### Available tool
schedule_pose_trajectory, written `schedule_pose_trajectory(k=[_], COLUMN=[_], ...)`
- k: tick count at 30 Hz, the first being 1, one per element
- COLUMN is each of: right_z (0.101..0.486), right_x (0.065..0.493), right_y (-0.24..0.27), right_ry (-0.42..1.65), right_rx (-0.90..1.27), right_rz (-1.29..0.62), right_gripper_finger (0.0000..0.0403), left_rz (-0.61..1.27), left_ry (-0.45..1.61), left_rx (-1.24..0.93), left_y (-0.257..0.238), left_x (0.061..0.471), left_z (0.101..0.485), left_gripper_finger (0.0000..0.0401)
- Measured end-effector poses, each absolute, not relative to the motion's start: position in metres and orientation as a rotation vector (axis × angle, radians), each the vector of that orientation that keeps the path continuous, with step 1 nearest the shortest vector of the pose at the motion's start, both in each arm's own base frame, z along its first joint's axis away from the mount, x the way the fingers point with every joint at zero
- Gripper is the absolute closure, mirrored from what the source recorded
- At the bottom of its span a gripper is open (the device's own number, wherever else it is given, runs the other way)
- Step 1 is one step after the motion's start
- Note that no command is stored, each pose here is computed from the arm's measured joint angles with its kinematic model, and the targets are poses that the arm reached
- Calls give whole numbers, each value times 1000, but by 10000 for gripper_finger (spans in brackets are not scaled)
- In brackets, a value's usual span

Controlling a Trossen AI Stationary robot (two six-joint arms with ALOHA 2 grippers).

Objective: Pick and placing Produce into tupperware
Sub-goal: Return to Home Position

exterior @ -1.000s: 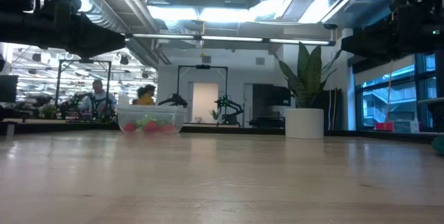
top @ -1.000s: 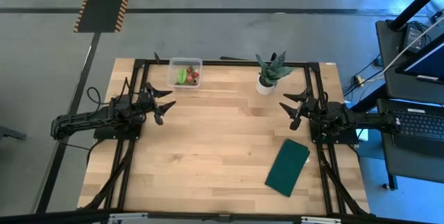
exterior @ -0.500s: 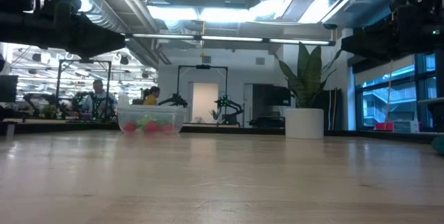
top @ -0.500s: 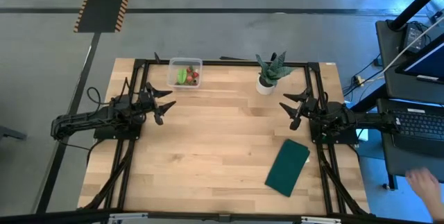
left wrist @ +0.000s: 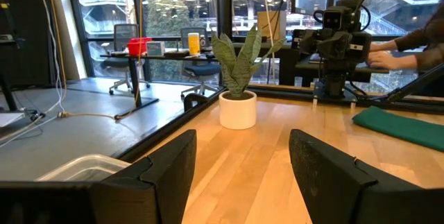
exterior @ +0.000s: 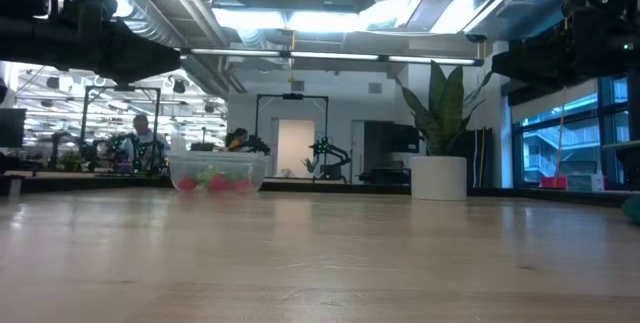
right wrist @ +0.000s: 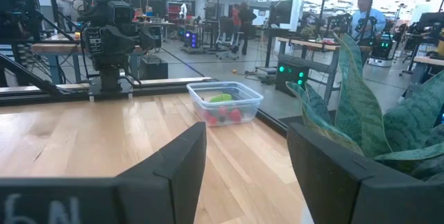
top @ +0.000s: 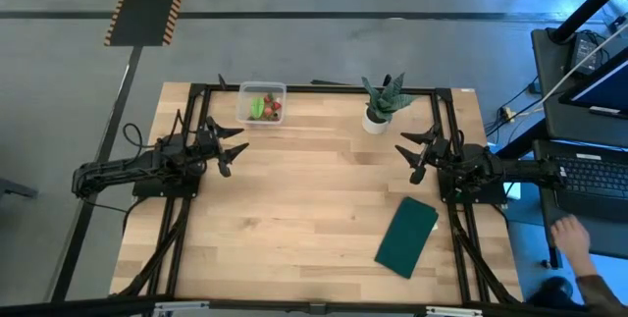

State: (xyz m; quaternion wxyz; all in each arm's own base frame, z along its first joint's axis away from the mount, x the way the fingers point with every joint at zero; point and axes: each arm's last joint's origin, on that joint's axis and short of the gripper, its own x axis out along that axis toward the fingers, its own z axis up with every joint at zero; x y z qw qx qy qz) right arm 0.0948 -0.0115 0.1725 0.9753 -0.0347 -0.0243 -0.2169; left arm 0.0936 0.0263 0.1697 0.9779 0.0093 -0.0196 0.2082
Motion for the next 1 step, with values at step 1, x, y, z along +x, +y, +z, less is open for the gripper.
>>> schedule_pose_trajectory(k=[1], right_z=[172], right_x=[95], right_y=[-12], right_ry=[-49], right_rx=[-70], right_rz=[-438], right_gripper_finger=[198], left_rz=[419], left_ry=[-39], left_rx=[19], left_y=[26], left_x=[94], left_z=[170], left_gripper_finger=[177])
